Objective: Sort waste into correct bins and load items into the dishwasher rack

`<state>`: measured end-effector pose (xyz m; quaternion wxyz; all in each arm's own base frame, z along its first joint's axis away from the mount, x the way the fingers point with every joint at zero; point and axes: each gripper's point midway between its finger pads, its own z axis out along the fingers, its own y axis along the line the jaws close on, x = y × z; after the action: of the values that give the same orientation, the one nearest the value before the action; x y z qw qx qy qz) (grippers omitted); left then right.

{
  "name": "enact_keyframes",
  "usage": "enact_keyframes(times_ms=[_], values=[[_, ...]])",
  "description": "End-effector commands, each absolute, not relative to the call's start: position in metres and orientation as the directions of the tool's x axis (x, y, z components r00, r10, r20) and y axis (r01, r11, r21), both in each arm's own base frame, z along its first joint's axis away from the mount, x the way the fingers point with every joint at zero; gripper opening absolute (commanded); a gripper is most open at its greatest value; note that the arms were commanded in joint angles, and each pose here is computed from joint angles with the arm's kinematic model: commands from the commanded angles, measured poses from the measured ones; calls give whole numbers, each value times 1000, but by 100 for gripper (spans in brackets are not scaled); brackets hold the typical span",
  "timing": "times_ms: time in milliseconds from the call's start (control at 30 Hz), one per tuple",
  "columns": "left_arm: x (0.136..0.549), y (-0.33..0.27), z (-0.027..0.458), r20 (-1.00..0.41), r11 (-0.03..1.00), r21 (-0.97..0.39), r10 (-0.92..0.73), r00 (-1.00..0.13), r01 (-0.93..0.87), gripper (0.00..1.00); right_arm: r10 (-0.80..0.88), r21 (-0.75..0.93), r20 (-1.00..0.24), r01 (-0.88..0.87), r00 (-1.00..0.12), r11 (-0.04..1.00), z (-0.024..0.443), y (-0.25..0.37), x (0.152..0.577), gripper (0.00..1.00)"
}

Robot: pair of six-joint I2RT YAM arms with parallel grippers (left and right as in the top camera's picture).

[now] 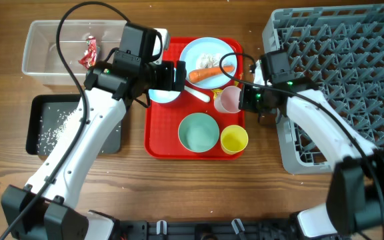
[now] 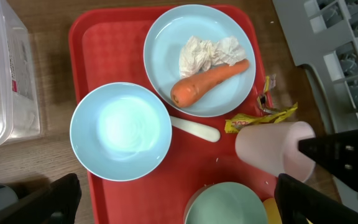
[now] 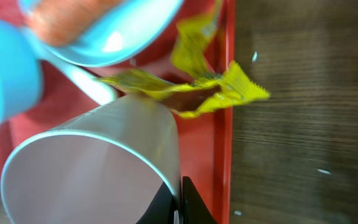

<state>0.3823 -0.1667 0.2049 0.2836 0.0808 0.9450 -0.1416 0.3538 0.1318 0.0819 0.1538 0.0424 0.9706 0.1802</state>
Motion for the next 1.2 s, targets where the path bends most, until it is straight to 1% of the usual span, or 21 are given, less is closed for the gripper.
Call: enact_keyframes(times_ms=[0,67,133,200,267,333,400,500,567,667,700,833,1000,1033,1067,1100,1133,1167], values=[[385,-165,194,-535,952,-219,66,-842,213,100,144,407,-409,-39,-901,912,143,135,352,4],[386,-165,192,-531,953,-218,67,-845,212,100,153,410,-491,-72,-858,909,177,130,348,4],[386,-166,192,-531,952,-219,67,-845,213,100,169,419,-544,-91,-822,903,203,125,342,4],[385,-170,193,-530,944,-239,68,-846,226,100,160,442,-557,-128,-815,888,217,128,331,4],[383,-176,195,-530,931,-268,74,-845,249,100,128,507,-574,-228,-809,831,234,144,322,4],[382,-180,196,-529,921,-287,78,-845,264,100,138,536,-586,-254,-798,805,244,144,321,4],[382,-180,196,-529,921,-287,78,-845,264,100,134,531,-585,-252,-800,809,242,139,322,4],[382,-180,196,-529,921,-287,77,-845,264,100,137,443,-557,-153,-819,883,220,117,322,4],[382,-181,196,-530,921,-288,77,-845,264,100,121,400,-486,-97,-865,912,194,109,318,4],[383,-181,196,-532,920,-288,77,-844,265,100,110,383,-360,-39,-927,923,152,109,320,4],[383,-181,196,-531,920,-288,77,-844,265,100,108,379,-332,-28,-937,925,142,109,321,4],[383,-181,196,-531,920,-288,77,-844,265,100,100,347,-158,40,-982,937,86,109,318,4],[383,-181,196,-531,921,-288,76,-844,264,100,97,318,-35,81,-995,945,44,108,314,5],[383,-181,196,-531,920,-288,77,-844,265,100,96,314,-21,85,-995,946,38,108,313,11],[383,-181,196,-531,920,-288,77,-844,265,100,86,313,-20,75,-996,947,36,108,314,25],[383,-181,196,-531,920,-288,77,-844,265,100,74,318,-26,62,-997,946,36,109,314,47],[383,-181,196,-531,920,-288,77,-844,265,100,71,328,-27,58,-997,943,38,111,315,58],[383,-181,196,-531,920,-288,77,-844,265,100,66,346,-28,52,-997,937,40,114,315,61]])
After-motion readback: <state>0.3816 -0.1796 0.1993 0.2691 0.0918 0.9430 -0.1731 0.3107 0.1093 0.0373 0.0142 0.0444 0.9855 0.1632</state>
